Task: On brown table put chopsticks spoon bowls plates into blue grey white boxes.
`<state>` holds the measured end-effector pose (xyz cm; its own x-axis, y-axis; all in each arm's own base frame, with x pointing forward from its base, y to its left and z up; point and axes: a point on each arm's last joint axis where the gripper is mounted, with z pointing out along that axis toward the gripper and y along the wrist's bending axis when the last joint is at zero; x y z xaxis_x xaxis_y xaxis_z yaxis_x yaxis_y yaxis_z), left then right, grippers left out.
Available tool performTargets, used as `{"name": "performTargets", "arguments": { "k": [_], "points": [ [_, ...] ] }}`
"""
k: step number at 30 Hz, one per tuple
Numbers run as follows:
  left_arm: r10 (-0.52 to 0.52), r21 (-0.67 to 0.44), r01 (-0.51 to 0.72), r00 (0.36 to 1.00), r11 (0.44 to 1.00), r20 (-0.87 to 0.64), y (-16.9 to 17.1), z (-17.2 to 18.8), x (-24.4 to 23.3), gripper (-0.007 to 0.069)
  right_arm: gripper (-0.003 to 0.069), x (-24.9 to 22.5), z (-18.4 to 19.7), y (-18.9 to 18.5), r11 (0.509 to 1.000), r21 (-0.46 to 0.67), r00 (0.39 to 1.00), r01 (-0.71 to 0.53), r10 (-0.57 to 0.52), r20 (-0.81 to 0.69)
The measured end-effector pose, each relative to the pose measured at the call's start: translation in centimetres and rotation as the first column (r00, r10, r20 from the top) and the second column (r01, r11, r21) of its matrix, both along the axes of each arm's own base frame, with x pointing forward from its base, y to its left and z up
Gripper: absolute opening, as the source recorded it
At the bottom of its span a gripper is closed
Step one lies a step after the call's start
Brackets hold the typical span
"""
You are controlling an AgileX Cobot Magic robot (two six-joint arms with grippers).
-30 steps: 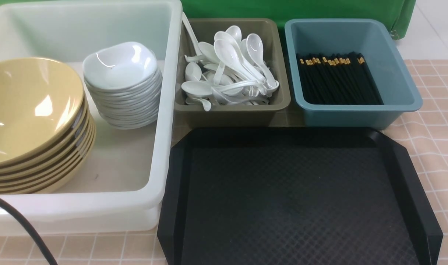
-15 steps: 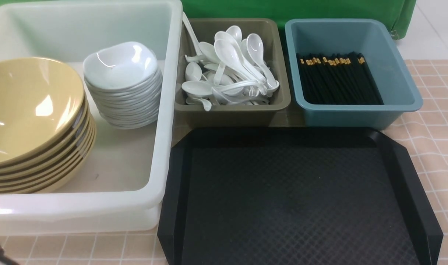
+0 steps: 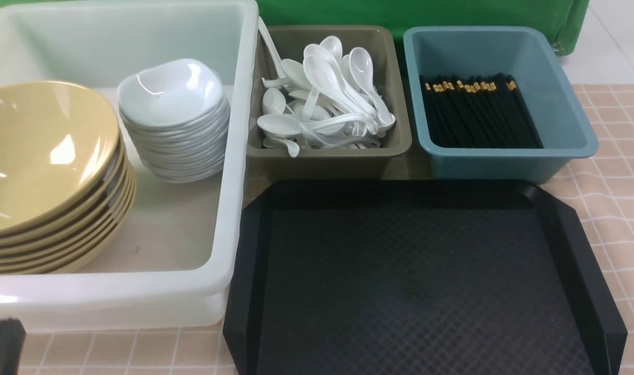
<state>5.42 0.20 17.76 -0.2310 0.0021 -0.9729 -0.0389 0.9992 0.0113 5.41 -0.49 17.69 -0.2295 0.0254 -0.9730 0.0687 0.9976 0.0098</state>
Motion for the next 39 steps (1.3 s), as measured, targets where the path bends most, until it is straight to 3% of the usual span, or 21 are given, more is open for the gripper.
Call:
{"name": "performTargets", "arguments": {
  "k": [39],
  "points": [
    [-0.005, 0.001, 0.005, 1.000, 1.000, -0.002, -0.04, -0.02, 0.00, 0.0001, 0.0100, 0.00, 0.00, 0.00, 1.000, 0.000, 1.000, 0.000, 0.000, 0.000]
  ]
}}
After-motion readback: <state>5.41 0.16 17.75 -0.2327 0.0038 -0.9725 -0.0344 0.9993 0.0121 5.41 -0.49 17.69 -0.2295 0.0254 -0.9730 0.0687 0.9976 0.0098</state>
